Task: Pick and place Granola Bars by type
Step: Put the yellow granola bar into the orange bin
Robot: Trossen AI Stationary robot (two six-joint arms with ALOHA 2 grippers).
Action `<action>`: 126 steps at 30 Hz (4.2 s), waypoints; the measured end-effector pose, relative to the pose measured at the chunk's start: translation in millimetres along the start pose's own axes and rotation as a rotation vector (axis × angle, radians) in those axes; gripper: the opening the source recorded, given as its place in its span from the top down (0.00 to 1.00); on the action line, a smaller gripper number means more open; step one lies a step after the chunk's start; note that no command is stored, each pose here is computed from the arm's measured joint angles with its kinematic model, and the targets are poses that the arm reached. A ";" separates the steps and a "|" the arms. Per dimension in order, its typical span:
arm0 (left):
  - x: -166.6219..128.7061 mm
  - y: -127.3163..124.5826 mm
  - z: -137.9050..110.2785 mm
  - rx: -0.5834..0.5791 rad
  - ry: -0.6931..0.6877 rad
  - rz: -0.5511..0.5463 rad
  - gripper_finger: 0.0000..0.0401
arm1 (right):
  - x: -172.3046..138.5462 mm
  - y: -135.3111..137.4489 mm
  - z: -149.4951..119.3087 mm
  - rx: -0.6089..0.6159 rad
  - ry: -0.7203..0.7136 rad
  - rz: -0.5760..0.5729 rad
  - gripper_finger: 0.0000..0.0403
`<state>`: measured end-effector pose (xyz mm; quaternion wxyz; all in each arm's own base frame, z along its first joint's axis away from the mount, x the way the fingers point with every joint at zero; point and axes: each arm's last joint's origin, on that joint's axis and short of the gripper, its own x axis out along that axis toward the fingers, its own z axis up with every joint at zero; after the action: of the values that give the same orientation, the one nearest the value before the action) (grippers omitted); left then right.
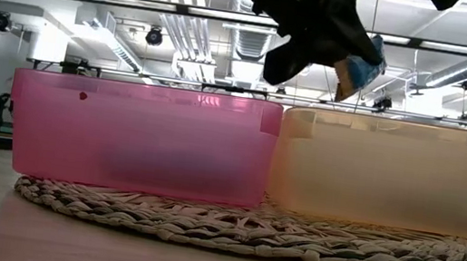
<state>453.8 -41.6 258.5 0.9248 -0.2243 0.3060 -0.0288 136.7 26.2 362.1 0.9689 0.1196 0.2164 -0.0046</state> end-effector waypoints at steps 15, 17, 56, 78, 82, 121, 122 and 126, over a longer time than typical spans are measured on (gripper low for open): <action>24.4 22.8 -19.0 -0.104 0.127 0.008 0.87 | 0.4 -0.6 -2.0 -0.003 0.020 -0.008 0.98; 24.8 24.9 -19.5 -0.108 0.134 0.013 0.87 | 0.5 -0.6 -2.0 -0.004 0.020 -0.008 0.98; 24.8 27.7 -21.9 -0.159 0.167 0.016 0.63 | 0.5 -0.7 -2.0 -0.003 0.020 -0.008 0.98; 3.1 12.1 -16.2 -0.096 0.184 -0.009 1.00 | 0.6 -0.6 -2.0 -0.003 0.020 -0.008 0.98; -33.5 -13.5 -8.7 -0.041 0.174 -0.016 1.00 | 0.7 -0.6 -2.0 -0.001 0.021 -0.008 0.98; -184.1 -104.4 -45.6 0.038 0.091 0.298 1.00 | 13.7 70.7 -19.3 0.421 0.578 0.110 0.98; -184.2 -104.0 -46.0 0.040 0.096 0.303 1.00 | 14.4 76.7 -22.2 0.439 0.607 0.099 0.98; -184.4 -103.5 -46.3 0.066 0.102 0.308 1.00 | 19.3 99.7 -33.9 0.526 0.689 0.065 0.98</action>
<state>286.1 -117.8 372.2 0.9084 -0.1425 0.3821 0.0922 146.1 131.8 347.2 0.7764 0.3638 0.5146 0.0109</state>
